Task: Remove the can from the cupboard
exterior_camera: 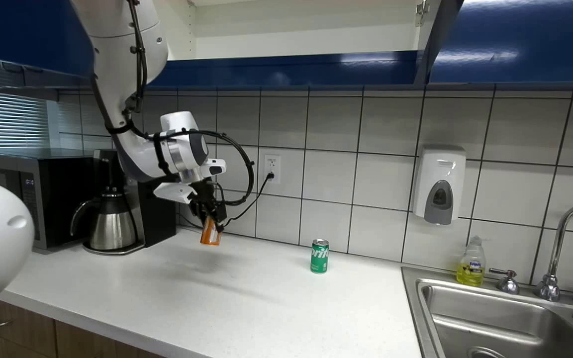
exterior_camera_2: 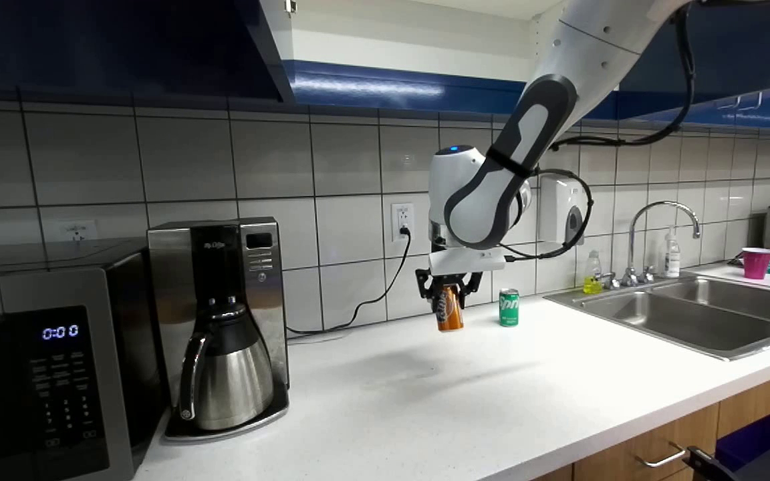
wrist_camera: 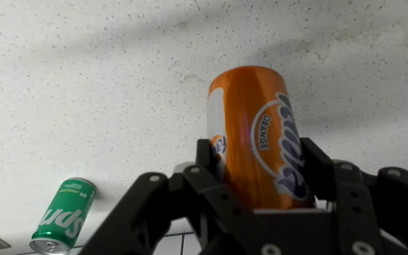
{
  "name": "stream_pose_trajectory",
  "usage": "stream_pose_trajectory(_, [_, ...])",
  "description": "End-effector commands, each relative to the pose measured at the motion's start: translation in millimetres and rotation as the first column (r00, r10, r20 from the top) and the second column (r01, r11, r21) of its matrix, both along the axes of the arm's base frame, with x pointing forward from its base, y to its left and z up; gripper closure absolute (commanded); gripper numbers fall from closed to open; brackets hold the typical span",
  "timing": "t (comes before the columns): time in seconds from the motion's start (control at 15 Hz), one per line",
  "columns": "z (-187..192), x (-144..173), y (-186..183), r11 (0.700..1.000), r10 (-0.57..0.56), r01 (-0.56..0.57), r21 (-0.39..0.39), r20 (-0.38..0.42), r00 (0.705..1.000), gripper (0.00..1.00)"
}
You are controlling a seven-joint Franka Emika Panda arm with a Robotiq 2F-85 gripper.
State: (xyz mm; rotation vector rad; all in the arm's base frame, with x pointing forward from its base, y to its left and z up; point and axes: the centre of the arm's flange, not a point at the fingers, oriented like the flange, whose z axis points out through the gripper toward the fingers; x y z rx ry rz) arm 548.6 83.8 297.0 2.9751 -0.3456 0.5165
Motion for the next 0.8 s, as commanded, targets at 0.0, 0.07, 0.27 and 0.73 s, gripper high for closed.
stream_pose_trajectory(0.0, [-29.8,5.6,-1.2,1.0,-0.007,0.007,0.006,0.044,0.999,0.62])
stream_pose_trajectory(0.07, [-39.1,5.4,-2.6,1.0,-0.007,0.006,0.01,0.047,0.999,0.62])
stream_pose_trajectory(0.27, [-60.7,5.4,-5.3,1.0,-0.006,0.005,0.019,0.054,0.999,0.62])
stream_pose_trajectory(0.73, [-95.5,7.3,-4.1,1.0,0.0,-0.001,0.025,0.049,0.999,0.62])
